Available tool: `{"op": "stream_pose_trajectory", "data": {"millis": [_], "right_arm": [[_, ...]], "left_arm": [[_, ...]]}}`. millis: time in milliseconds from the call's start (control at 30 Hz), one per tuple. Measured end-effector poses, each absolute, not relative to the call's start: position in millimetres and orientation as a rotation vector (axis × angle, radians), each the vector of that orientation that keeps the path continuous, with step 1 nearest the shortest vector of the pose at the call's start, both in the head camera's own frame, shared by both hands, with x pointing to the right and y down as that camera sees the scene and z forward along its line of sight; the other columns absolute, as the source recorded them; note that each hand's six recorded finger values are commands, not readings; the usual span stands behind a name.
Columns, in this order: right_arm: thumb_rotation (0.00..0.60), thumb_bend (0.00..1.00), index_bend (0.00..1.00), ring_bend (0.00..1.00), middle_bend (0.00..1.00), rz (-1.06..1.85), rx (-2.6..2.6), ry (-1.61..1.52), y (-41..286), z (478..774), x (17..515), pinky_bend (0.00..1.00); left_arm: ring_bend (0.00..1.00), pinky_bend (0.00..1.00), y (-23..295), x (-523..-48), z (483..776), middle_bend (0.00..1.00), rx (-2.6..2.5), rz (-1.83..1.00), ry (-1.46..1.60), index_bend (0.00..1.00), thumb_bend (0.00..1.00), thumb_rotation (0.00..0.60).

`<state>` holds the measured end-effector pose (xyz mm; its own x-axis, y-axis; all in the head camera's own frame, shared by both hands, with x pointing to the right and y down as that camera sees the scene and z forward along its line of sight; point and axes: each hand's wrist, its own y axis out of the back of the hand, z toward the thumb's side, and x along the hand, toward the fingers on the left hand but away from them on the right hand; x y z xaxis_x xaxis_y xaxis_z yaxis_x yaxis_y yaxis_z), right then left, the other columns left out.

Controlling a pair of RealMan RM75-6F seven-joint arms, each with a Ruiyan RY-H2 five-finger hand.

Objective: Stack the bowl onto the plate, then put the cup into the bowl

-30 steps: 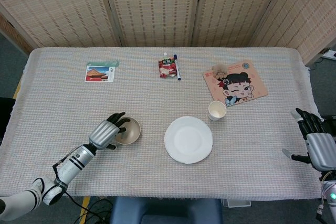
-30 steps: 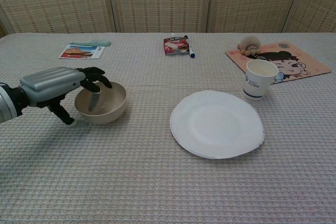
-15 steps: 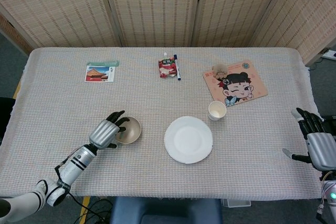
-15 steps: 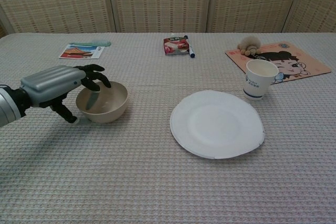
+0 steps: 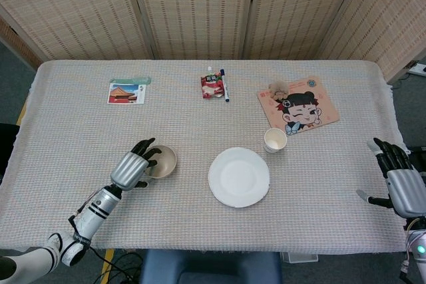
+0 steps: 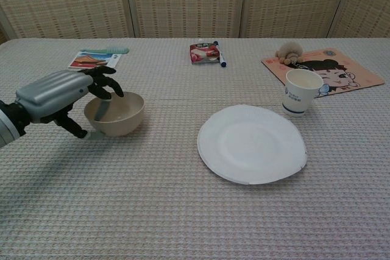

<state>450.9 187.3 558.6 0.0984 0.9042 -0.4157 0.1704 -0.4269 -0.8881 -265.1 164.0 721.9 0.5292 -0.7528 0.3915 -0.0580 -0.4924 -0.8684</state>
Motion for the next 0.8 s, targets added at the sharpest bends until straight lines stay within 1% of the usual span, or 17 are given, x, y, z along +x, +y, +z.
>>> {"op": "stream_pose_trajectory", "data": {"millis": [500, 800], "right_arm": [[0.600, 0.07, 0.00, 0.00, 0.00, 1.359, -1.716, -1.068, 188.7, 554.9, 448.8, 0.00], [0.600, 0.07, 0.00, 0.00, 0.00, 1.322, -1.764, -1.087, 187.8, 551.8, 448.9, 0.00]], "left_arm": [[0.00, 0.15, 163.9, -264.1, 701.8, 0.30, -1.841, -0.995, 0.701, 0.71, 0.23, 0.600], [0.00, 0.15, 168.1, -238.9, 679.2, 0.31, -1.795, -0.962, 0.663, 0.71, 0.23, 0.600]]}}
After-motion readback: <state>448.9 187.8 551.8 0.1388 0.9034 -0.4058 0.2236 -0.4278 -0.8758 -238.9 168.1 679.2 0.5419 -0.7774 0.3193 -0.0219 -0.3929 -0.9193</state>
